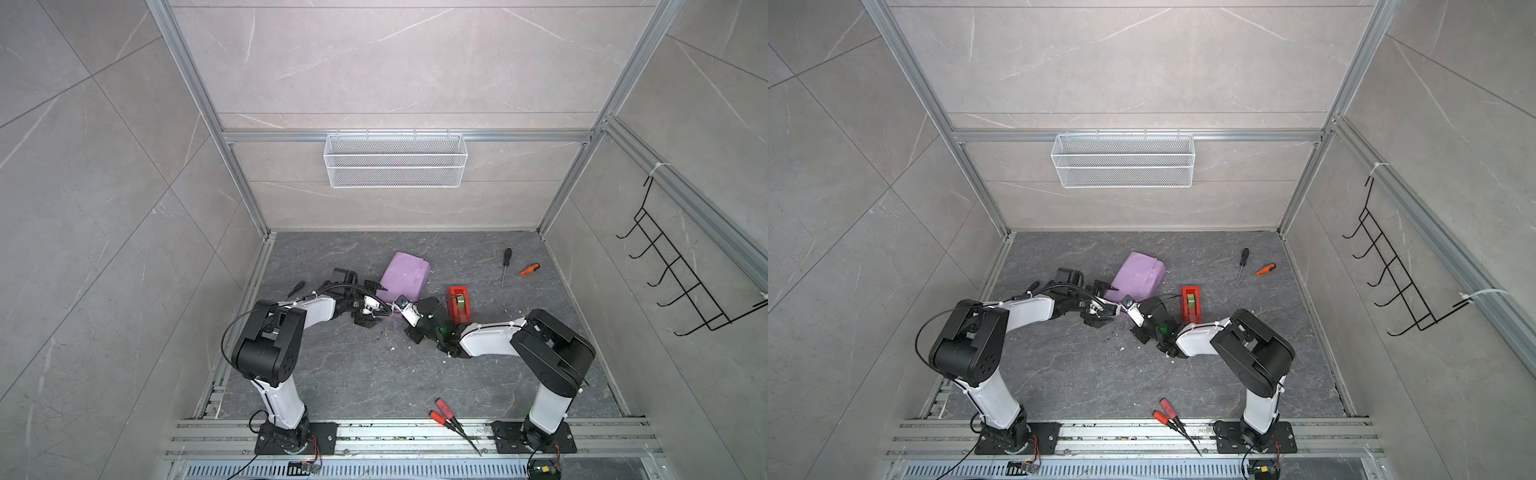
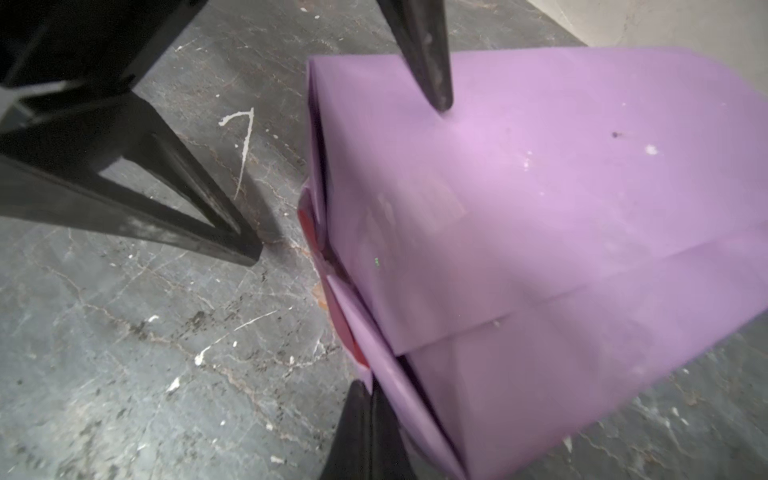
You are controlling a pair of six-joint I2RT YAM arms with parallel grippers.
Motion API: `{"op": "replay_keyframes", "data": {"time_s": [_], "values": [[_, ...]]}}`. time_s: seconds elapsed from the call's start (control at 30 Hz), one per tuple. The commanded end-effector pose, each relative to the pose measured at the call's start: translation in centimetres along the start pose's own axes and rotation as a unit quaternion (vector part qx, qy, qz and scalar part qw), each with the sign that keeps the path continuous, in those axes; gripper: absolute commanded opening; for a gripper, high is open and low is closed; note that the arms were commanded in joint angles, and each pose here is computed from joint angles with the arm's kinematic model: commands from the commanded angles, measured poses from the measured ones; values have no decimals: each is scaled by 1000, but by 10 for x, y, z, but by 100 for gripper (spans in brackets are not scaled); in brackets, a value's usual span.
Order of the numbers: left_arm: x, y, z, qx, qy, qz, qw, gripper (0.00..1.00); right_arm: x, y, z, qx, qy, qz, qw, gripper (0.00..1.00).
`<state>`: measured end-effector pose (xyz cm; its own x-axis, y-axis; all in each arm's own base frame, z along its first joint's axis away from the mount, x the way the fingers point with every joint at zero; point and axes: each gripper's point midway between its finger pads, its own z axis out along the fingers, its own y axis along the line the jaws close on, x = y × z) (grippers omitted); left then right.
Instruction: Wrap the gift box in paper
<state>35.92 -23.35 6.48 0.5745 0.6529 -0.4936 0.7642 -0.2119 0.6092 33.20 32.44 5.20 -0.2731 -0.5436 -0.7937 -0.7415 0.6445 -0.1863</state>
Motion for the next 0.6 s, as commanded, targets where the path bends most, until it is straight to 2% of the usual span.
{"op": "replay_keyframes", "data": {"time_s": [0.0, 0.3, 0.57], "values": [[5, -9, 8, 10, 12, -31, 999, 96, 0, 0, 3, 4, -12, 13, 1000, 0], [6, -14, 16, 27, 17, -76, 997, 71, 2, -1, 2, 10, -22, 39, 999, 0], [9, -14, 22, 29, 26, -104, 994, 64, -4, -2, 3, 11, -34, 62, 997, 0]]}}
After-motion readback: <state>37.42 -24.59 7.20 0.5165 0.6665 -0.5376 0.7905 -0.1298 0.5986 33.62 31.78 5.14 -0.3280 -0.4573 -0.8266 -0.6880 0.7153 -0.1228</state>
